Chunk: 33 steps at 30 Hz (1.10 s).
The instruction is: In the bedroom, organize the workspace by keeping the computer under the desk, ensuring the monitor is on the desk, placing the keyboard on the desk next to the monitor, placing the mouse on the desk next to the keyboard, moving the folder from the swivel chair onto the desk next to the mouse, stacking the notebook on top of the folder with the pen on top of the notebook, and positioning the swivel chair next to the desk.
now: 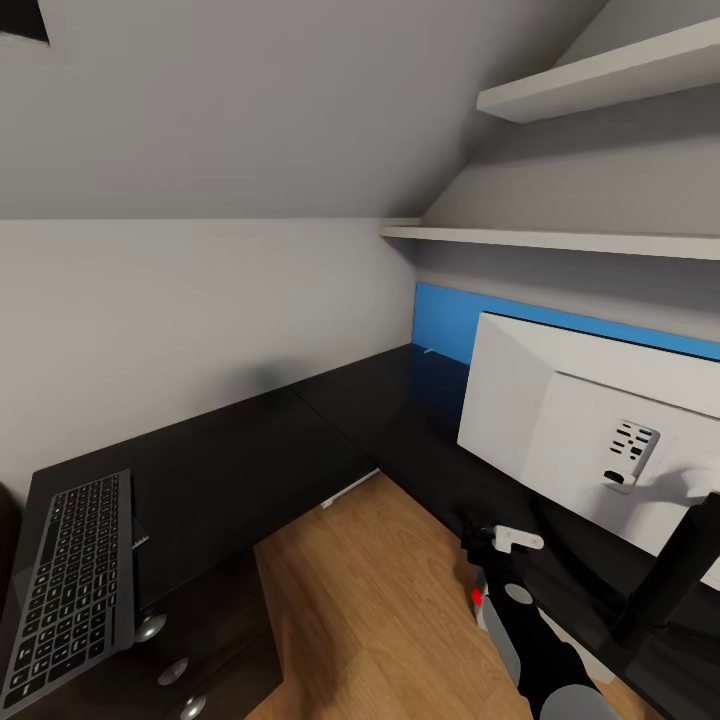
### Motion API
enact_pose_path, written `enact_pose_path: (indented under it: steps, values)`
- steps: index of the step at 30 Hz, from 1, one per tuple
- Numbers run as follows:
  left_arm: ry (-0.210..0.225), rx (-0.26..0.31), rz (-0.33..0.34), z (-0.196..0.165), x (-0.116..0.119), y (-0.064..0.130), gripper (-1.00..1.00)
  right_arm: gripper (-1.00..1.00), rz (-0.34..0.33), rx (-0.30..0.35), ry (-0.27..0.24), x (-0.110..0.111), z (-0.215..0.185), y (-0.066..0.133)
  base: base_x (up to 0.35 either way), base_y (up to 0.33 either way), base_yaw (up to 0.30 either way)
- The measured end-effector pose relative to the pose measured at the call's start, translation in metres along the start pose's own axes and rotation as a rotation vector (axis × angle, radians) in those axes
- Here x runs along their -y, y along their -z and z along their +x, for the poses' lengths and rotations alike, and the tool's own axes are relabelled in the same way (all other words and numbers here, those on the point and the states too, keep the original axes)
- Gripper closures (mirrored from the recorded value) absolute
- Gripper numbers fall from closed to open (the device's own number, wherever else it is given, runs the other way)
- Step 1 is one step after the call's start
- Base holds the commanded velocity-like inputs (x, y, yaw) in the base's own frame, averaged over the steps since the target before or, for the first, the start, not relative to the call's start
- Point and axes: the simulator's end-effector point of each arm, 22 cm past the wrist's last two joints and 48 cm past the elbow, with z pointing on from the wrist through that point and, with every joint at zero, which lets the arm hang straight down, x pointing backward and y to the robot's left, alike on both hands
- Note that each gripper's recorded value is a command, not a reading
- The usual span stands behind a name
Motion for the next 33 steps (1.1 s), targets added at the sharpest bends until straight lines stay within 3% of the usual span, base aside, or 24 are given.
enact_pose_path:
  steps: [33]
  values:
    - [0.000, 0.000, 0.000, 0.0000, 0.0000, 0.0000, -1.00, -1.00, 0.015, -0.004, -0.018, 0.0063, 0.0011, -0.0006, 0.000, 0.000, 0.000]
